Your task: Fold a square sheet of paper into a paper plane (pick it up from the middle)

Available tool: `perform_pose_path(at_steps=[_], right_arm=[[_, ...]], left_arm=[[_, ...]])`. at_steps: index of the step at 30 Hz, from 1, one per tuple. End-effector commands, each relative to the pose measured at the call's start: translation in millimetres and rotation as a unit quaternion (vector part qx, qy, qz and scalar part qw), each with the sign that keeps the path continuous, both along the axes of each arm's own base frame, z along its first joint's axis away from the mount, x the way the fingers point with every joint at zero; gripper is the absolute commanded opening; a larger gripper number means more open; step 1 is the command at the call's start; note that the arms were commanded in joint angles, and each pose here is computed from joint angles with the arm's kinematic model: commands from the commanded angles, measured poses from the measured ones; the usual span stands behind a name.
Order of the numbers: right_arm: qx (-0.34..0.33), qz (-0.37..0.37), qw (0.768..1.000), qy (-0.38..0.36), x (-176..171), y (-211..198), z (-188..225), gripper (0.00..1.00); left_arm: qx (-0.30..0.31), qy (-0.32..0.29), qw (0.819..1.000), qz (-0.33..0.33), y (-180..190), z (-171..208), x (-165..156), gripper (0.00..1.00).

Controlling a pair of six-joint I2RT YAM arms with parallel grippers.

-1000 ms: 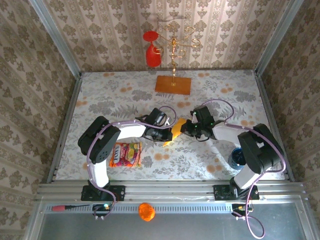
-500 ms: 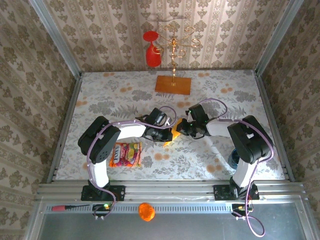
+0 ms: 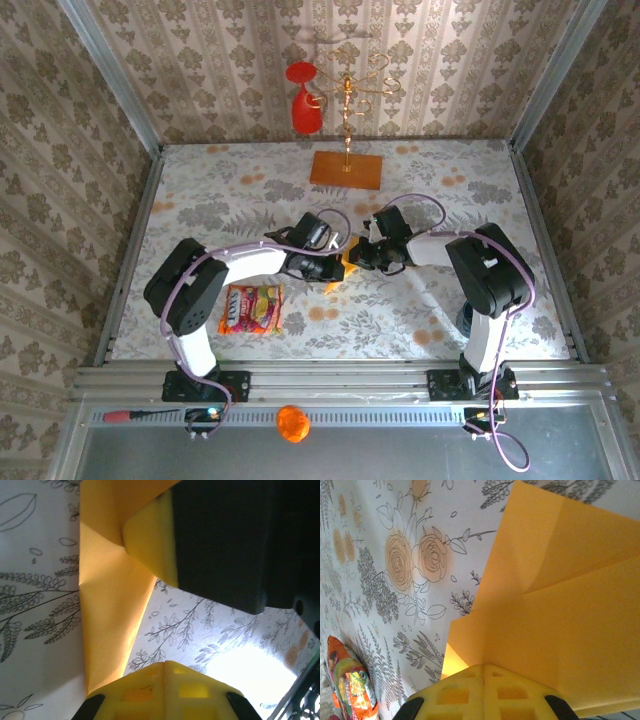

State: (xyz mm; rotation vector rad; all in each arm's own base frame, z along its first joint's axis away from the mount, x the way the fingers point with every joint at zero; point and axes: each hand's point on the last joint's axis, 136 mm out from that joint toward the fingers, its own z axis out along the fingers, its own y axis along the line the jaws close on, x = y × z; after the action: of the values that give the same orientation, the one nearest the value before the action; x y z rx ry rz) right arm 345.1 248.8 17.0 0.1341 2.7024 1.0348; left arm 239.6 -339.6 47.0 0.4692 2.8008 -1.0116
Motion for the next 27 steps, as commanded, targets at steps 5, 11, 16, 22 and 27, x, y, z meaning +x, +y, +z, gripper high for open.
perform_pose_path(at_steps=[5,11,16,22,27], right_arm=[[0.005,0.059,0.998,0.009,-15,7,-7,0.00],[-0.006,0.059,0.998,0.012,-17,4,-14,0.00],[-0.012,0.052,0.999,0.011,-16,1,-17,0.00],[-0.014,0.035,0.999,0.006,-11,-5,-18,0.00],[-0.016,0.004,1.000,-0.003,1,-20,-19,0.00]], left_arm=[[0.006,0.021,1.000,0.005,7,-16,-3,0.04],[-0.012,0.001,1.000,0.005,1,-4,8,0.04],[-0.005,0.012,1.000,0.003,0,-14,8,0.04],[0.025,0.032,0.999,0.004,7,-33,-1,0.02],[0.053,0.052,0.997,0.007,18,-43,-12,0.01]])
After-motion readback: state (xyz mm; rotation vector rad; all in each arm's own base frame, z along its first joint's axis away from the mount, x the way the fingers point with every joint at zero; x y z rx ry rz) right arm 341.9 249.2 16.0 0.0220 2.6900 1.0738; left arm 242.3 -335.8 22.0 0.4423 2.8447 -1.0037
